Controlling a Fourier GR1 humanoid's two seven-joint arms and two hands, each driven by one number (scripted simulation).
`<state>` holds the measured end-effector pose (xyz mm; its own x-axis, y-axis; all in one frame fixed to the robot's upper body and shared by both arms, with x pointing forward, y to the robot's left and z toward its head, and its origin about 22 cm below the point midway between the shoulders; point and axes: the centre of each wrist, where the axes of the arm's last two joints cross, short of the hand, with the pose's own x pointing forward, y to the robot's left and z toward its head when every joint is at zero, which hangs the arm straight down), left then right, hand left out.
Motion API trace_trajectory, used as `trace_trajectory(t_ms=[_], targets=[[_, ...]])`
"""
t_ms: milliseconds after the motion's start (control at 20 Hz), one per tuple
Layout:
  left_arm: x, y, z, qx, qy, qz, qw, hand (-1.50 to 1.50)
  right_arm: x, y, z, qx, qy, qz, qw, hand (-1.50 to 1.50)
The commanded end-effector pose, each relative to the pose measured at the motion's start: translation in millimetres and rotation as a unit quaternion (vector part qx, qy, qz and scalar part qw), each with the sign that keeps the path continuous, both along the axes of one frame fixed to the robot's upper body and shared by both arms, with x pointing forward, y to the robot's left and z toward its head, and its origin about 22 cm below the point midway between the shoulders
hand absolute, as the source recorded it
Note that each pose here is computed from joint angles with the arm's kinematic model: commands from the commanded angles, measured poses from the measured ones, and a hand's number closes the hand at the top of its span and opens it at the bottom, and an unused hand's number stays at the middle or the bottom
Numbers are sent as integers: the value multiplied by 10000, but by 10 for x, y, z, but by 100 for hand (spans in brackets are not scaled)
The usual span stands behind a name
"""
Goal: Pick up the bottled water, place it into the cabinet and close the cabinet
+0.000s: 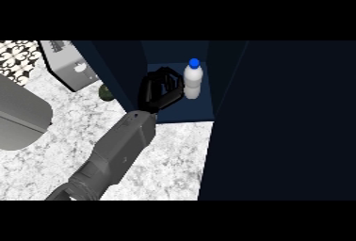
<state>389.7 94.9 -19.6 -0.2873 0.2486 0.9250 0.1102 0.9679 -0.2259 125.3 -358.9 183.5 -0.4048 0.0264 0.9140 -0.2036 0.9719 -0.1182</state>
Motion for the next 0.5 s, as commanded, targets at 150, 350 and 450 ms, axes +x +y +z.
trace_trajectory(t_ms=[150, 350, 450], targets=[[-428, -106, -261, -497, 65, -459, 9977, 150, -112, 172, 65, -173, 126, 243, 9995, 150], [-582, 50, -424, -653, 236, -847, 9940, 150, -234, 257, 108, -140, 249, 575, 9979, 150], [-693, 102, -431, -642, 153, -906, 9937, 150, -257, 346, 148, -261, 287, 632, 9972, 150]])
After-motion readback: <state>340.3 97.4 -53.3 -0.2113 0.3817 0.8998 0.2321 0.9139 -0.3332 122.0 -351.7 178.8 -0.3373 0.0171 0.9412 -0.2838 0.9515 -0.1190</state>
